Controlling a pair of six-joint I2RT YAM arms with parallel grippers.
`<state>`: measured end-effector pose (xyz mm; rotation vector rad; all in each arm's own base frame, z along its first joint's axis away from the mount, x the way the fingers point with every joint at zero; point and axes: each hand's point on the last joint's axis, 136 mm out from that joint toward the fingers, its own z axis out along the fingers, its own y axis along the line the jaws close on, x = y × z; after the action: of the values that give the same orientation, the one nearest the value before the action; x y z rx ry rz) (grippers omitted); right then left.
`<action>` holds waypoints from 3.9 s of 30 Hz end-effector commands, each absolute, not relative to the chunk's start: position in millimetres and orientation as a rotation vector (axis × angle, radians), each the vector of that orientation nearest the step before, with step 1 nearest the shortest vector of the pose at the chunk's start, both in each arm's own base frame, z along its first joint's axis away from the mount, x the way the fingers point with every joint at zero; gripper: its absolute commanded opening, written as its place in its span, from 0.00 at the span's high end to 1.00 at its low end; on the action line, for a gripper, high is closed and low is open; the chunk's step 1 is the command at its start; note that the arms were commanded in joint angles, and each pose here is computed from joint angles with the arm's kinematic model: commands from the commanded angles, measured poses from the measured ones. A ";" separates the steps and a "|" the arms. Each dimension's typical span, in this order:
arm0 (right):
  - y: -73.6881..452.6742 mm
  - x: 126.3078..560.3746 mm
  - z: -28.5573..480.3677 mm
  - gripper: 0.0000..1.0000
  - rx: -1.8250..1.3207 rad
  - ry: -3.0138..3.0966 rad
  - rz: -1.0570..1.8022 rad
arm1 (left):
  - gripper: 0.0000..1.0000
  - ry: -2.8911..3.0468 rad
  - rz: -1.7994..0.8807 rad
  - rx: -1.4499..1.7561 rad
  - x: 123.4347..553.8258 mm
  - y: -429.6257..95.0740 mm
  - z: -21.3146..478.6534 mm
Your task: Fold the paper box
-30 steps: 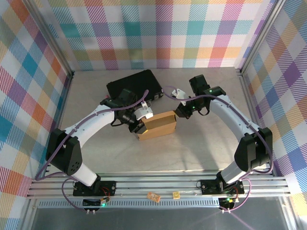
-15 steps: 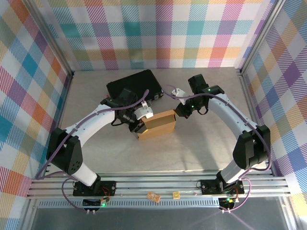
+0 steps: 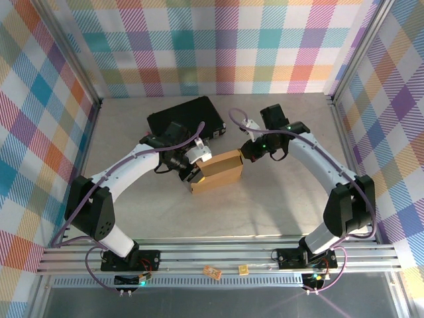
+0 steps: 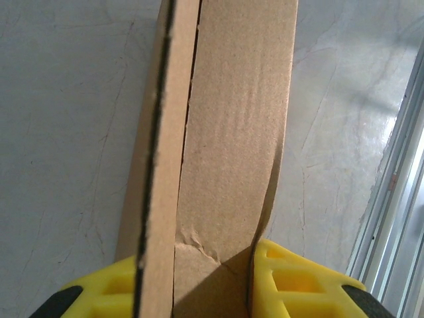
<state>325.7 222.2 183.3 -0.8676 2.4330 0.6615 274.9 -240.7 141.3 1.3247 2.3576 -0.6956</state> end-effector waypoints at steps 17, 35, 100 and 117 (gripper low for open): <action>237.9 319.0 175.2 1.00 -0.540 2.326 0.743 | 0.67 2.398 -0.626 1.139 310.8 -235.9 141.5; 237.8 311.5 159.6 1.00 -0.430 2.264 0.731 | 0.60 2.401 -0.587 1.095 316.0 -232.2 144.6; 221.6 300.7 147.6 1.00 -0.378 2.192 0.515 | 0.64 1.890 -0.999 -1.945 297.1 -249.2 188.4; 222.2 296.6 145.0 1.00 -0.339 2.230 0.524 | 0.85 1.958 -0.885 -1.858 292.4 -235.9 157.6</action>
<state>310.1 230.0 170.5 -0.3536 2.1059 0.5521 298.0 -244.7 171.7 -1.6989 2.0448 -0.9161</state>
